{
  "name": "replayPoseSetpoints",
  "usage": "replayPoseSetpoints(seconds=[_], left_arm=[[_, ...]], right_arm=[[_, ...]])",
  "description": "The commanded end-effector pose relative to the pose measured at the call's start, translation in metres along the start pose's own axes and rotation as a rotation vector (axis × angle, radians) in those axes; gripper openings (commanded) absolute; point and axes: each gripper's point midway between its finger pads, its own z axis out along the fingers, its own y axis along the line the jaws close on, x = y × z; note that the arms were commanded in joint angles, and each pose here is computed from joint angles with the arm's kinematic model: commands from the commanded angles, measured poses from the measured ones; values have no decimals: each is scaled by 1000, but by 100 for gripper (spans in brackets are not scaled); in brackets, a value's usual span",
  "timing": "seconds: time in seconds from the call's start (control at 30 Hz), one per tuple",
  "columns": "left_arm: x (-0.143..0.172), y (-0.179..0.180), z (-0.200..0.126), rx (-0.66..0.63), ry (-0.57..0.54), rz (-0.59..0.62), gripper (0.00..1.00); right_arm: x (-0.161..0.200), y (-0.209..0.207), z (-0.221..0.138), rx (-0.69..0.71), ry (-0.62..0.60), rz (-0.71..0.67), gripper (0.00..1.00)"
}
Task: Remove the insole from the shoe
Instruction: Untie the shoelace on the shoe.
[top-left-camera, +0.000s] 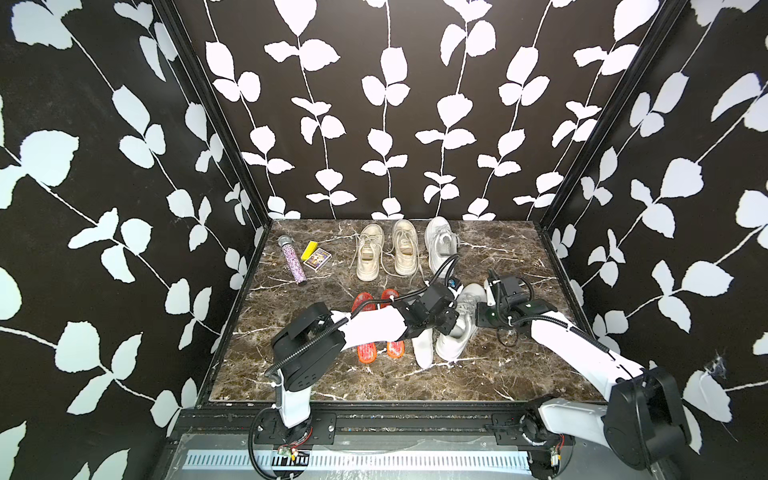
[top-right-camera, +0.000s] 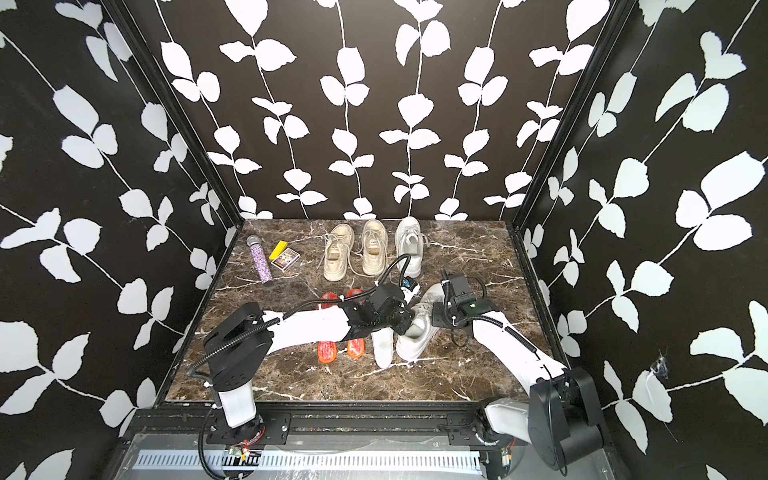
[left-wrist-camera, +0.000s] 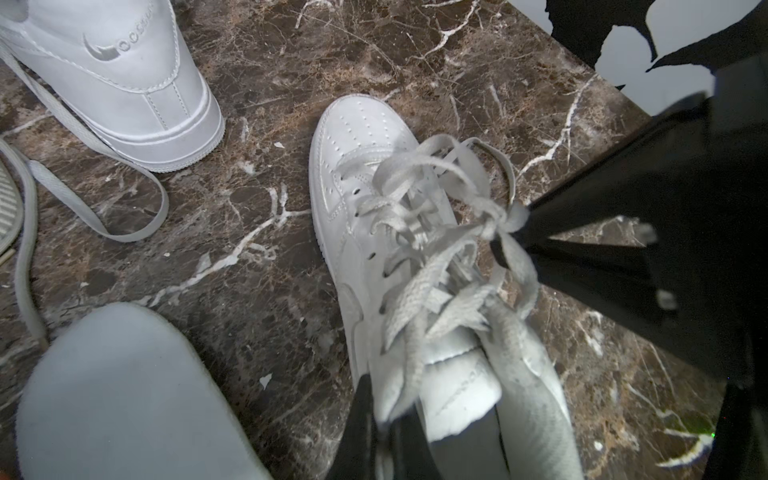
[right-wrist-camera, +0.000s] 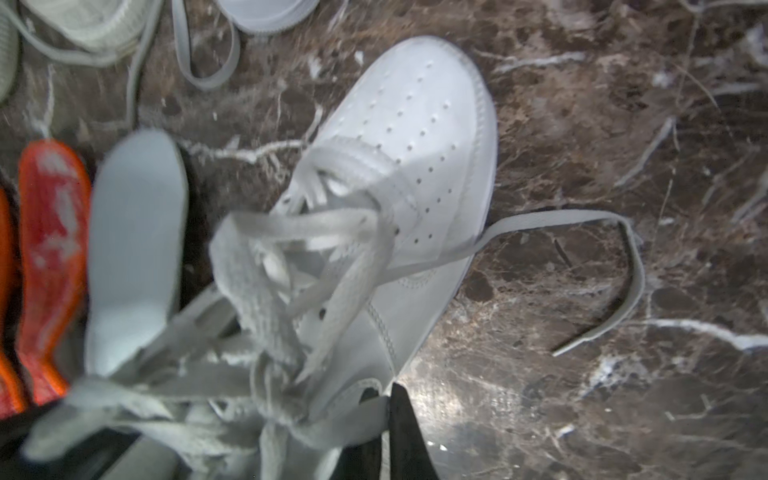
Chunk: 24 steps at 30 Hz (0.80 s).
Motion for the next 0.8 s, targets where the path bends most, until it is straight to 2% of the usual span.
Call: replayPoseSetpoints(seconds=[0.0,0.27,0.53,0.77], left_arm=[[3,4,-2,-10,7,-9,0],[4,7,-3,-20,3,-10,0],[2,6,-7,-23,5,1,0],[-2,3,-5,-12,5,-12,0]], right_arm=[[-18,-3,-9,36,-73,-6,0],[-21,-36,-33,196,-129,34,0],[-37,-75,-63,238,-216,195,0],[-53,-116,-101,357,-286,313,0]])
